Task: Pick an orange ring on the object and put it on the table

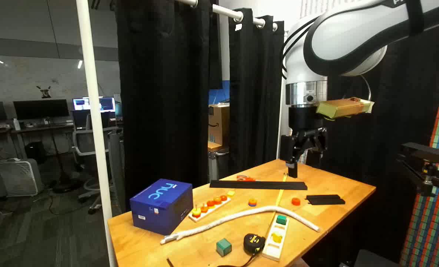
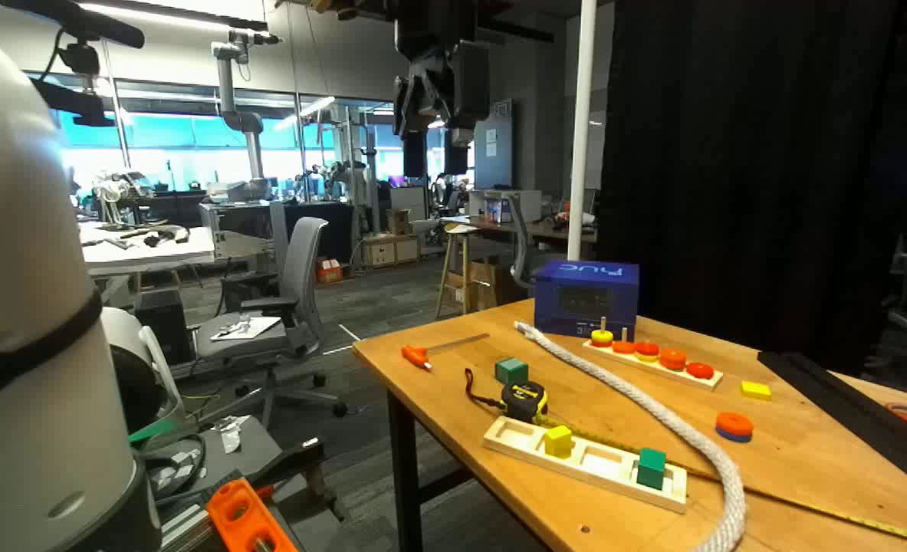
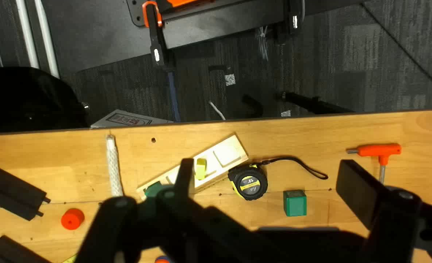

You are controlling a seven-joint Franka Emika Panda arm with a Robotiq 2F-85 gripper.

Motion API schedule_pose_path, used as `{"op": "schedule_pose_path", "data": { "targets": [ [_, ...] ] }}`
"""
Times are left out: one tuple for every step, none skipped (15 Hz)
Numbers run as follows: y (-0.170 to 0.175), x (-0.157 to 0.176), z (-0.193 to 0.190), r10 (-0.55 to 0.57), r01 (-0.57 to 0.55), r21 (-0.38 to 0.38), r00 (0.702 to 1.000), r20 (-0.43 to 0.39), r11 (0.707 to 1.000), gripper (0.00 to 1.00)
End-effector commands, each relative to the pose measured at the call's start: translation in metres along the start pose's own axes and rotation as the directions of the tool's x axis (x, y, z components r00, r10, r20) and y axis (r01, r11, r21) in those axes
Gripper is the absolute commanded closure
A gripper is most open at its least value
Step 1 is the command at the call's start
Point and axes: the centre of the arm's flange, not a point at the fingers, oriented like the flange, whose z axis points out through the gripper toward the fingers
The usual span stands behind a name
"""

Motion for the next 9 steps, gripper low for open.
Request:
{"op": "schedule_pose_path", "data": {
  "targets": [
    [-0.0001,0.0005,-0.0019,0.000,0.000,0.001,1.000,-0.004,1.000,0.00],
    [-0.0003,0.0009,-0.0047,0.000,0.000,0.002,1.000,-0.010,1.000,0.00],
    [-0.0003,0.0010,-0.0070,0.000,0.000,0.003,1.000,-0.015,1.000,0.00],
    [-0.0003,0.0011,-0.0082,0.000,0.000,0.004,1.000,-0.018,1.000,0.00],
    [-0.0004,0.0012,-0.0083,0.000,0.000,0.004,1.000,-0.018,1.000,0.00],
    [-0.0003,0.0012,-0.0083,0.000,0.000,0.004,1.000,-0.018,1.000,0.00],
    [-0.0004,0.0012,-0.0083,0.000,0.000,0.004,1.000,-0.018,1.000,0.00],
    [-0.0004,0.0012,-0.0083,0.000,0.000,0.004,1.000,-0.018,1.000,0.00],
    [0.0007,0.0065,-0.0046,0.001,-0.001,0.007,1.000,-0.013,1.000,0.00]
  ]
}}
